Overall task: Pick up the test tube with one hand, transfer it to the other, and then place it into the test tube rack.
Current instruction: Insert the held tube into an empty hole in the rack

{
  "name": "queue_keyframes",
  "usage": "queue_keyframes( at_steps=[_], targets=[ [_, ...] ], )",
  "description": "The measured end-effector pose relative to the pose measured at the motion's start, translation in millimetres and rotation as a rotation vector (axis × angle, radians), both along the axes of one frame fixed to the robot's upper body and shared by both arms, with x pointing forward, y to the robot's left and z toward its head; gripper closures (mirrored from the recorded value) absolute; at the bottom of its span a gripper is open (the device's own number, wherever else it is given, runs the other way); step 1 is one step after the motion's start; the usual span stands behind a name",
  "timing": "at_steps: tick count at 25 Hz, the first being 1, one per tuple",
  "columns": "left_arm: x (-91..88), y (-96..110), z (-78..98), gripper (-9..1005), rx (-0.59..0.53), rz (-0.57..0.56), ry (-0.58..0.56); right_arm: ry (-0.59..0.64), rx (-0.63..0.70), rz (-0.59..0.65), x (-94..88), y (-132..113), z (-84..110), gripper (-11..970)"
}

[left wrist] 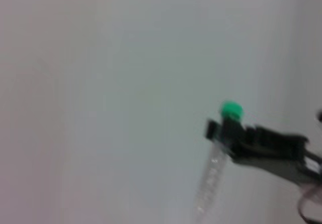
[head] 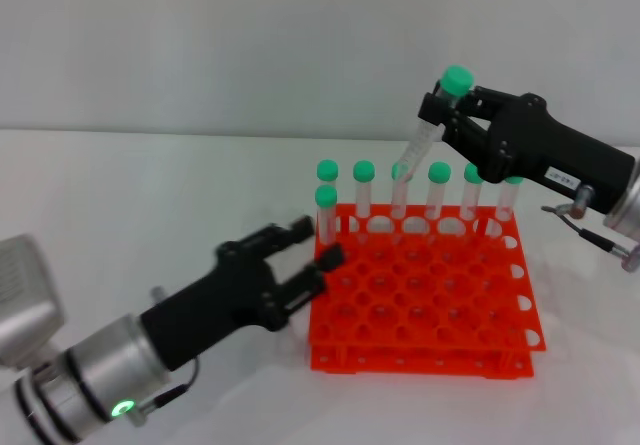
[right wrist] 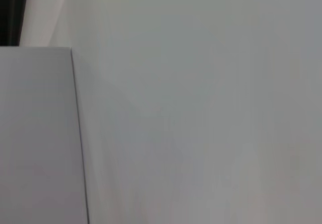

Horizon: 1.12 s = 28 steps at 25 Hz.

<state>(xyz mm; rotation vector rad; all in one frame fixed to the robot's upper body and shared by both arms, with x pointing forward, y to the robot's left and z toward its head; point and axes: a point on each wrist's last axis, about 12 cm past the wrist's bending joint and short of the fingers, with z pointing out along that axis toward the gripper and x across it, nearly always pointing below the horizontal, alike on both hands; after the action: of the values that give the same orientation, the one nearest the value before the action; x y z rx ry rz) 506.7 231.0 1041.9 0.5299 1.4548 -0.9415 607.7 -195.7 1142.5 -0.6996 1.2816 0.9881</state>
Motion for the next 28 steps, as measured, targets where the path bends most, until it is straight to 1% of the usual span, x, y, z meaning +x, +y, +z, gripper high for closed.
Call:
queue_keyframes(
  at_steps=[2, 5, 8, 11, 14, 17, 19, 20, 22, 28],
  targets=[
    [-8.6, 8.8, -3.9, 469, -0.029, 0.074, -0.012, -0.004, -0.027, 0.001, 4.6, 3.8, 2.2, 759],
    [-22.2, 27.6, -11.4, 469, -0.054, 0.225, -0.02, -0.01, -0.078, 0.015, 9.9, 11.9, 4.4, 759],
    [-33.2, 45.4, -16.8, 470, -0.069, 0.347, -0.014, -0.014, -0.118, 0.041, 10.3, 20.6, 2.9, 759],
    [-39.9, 64.8, -24.1, 470, -0.071, 0.501, 0.017, -0.005, -0.163, 0.041, 11.1, 30.2, -2.2, 759],
    [-43.1, 78.0, -32.8, 470, -0.036, 0.626, 0.053, 0.009, -0.207, 0.018, 12.4, 38.9, -8.9, 759],
    [-45.4, 85.2, -36.9, 470, -0.025, 0.694, 0.071, 0.005, -0.24, -0.001, 12.8, 46.6, -12.6, 759],
    [-46.3, 90.2, -38.7, 470, -0.02, 0.739, 0.08, 0.005, -0.255, -0.014, 13.0, 46.5, -14.9, 759],
    [-46.3, 90.2, -38.7, 470, -0.02, 0.739, 0.08, 0.007, -0.261, -0.019, 13.3, 46.4, -15.8, 759],
    [-48.7, 96.5, -42.0, 471, -0.017, 0.792, 0.102, 0.013, -0.277, -0.031, 14.2, 46.6, -18.1, 759],
    [-50.9, 98.4, -44.6, 471, -0.013, 0.811, 0.119, 0.023, -0.292, -0.034, 12.6, 51.5, -22.6, 759]
  ],
)
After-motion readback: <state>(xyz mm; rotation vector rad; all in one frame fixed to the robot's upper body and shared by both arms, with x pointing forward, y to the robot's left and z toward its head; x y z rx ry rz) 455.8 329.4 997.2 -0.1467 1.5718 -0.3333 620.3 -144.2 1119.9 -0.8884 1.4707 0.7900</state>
